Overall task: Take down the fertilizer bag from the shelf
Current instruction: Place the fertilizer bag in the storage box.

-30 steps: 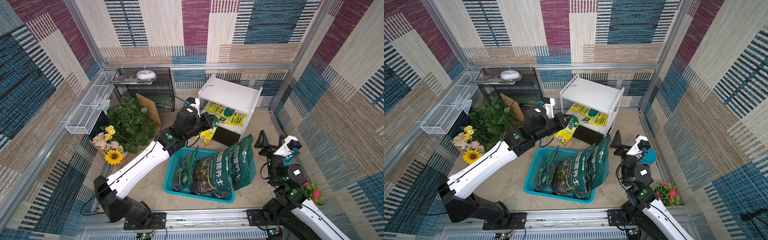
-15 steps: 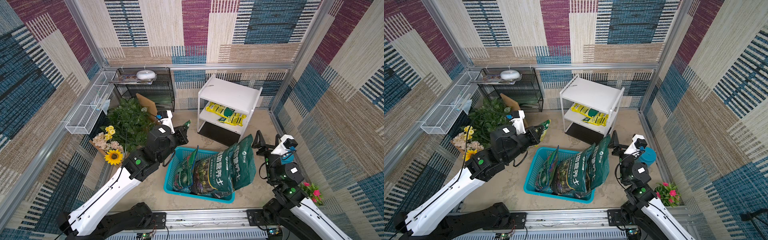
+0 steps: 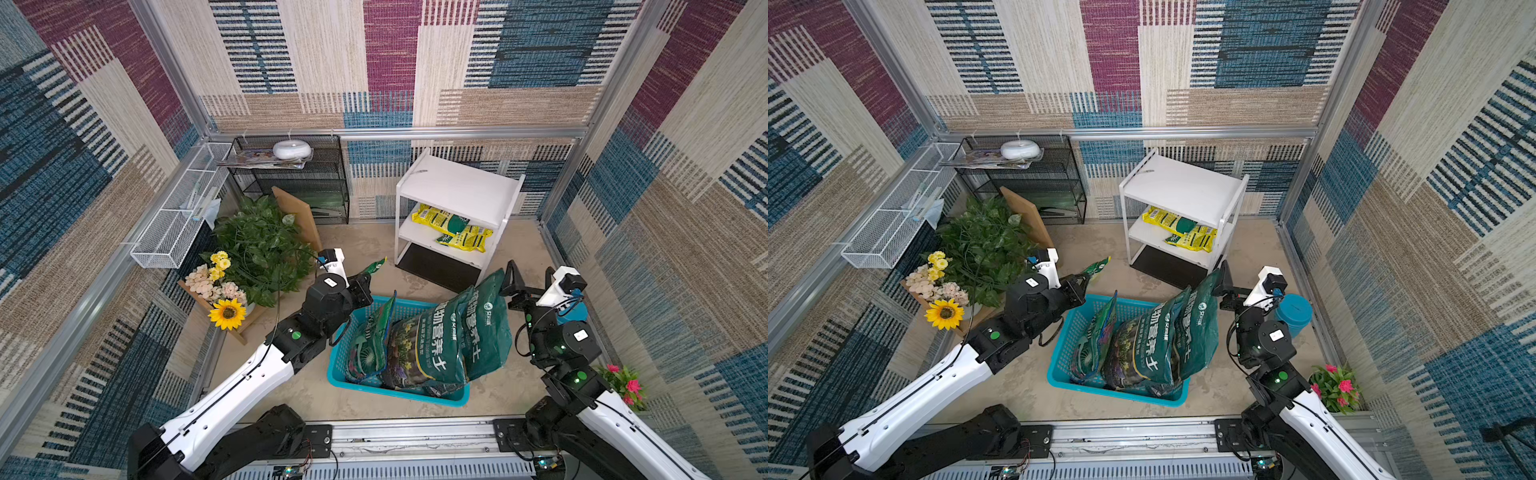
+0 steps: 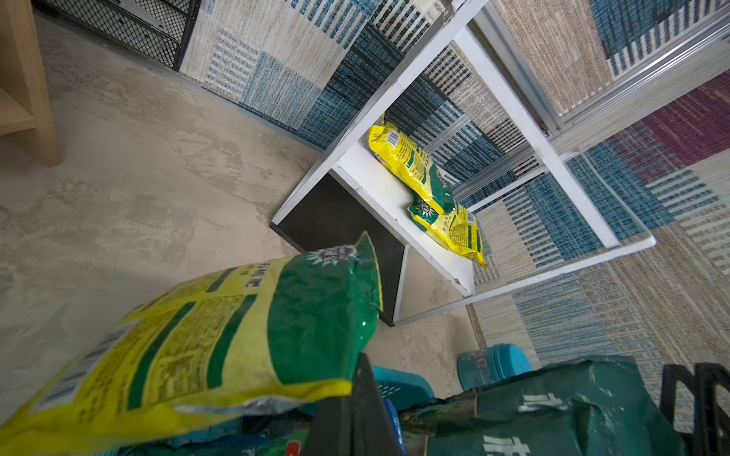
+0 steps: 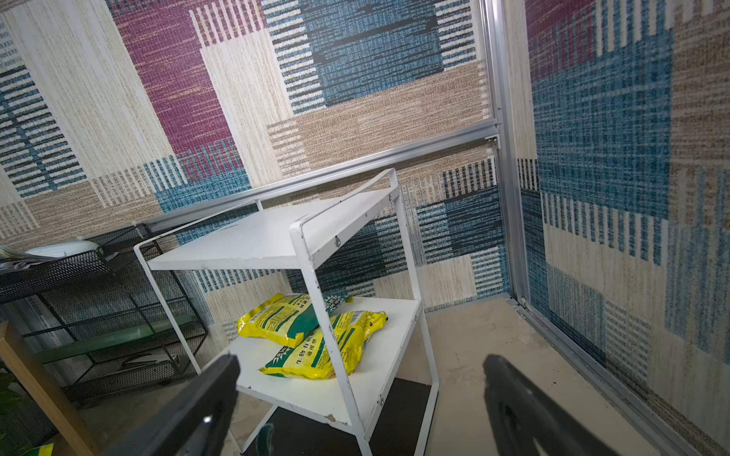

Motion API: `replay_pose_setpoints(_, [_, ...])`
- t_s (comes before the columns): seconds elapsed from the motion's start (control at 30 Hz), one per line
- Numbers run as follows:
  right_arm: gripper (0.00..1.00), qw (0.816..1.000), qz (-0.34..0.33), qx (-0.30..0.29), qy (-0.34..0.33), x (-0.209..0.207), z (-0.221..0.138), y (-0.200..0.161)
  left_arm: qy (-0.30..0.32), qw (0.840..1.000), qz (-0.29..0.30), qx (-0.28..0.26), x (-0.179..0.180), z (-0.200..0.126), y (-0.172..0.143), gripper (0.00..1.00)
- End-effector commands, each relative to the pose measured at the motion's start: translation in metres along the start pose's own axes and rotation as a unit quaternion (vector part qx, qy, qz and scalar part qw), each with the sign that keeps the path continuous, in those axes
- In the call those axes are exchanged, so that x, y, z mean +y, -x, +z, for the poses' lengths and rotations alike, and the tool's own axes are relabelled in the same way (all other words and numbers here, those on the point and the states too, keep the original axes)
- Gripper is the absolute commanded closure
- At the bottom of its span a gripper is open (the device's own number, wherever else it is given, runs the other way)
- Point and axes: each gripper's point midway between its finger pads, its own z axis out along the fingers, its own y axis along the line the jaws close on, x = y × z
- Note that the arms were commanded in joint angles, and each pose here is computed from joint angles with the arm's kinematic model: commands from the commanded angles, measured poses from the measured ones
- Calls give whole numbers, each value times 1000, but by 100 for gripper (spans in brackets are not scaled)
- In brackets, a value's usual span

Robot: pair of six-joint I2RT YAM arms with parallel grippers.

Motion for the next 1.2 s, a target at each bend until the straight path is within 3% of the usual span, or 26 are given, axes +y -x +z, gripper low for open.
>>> replay_pose_setpoints(0.0, [1, 1000, 9, -10, 4, 2, 0, 7, -50, 997, -39, -40, -10, 1, 8, 100])
replay_pose_setpoints(0.23, [1, 1000, 8, -5, 9, 5, 2, 5, -59, 994, -82, -39, 1, 1, -9, 100])
replay_pose_setpoints(0.7, [1, 1000, 5, 2, 12, 8, 5, -1, -10, 990, -127, -59, 48, 7, -39, 100])
replay_pose_setpoints(0.97, [1, 1000, 5, 1, 11, 7, 4, -2, 6, 991, -120, -66, 59, 12, -45, 100])
replay_pose_setpoints(1.0, [1, 1000, 6, 1, 11, 7, 4, -2, 4, 991, -117, -62, 58, 12, -45, 92])
replay_pose_setpoints(1.13, [1, 1000, 5, 0, 10, 7, 5, -1, -26, 993, -96, -60, 35, 3, -31, 34])
replay_pose_setpoints(1.17, [1, 1000, 4, 1, 10, 7, 5, -1, -31, 993, -92, -63, 30, -2, -26, 24])
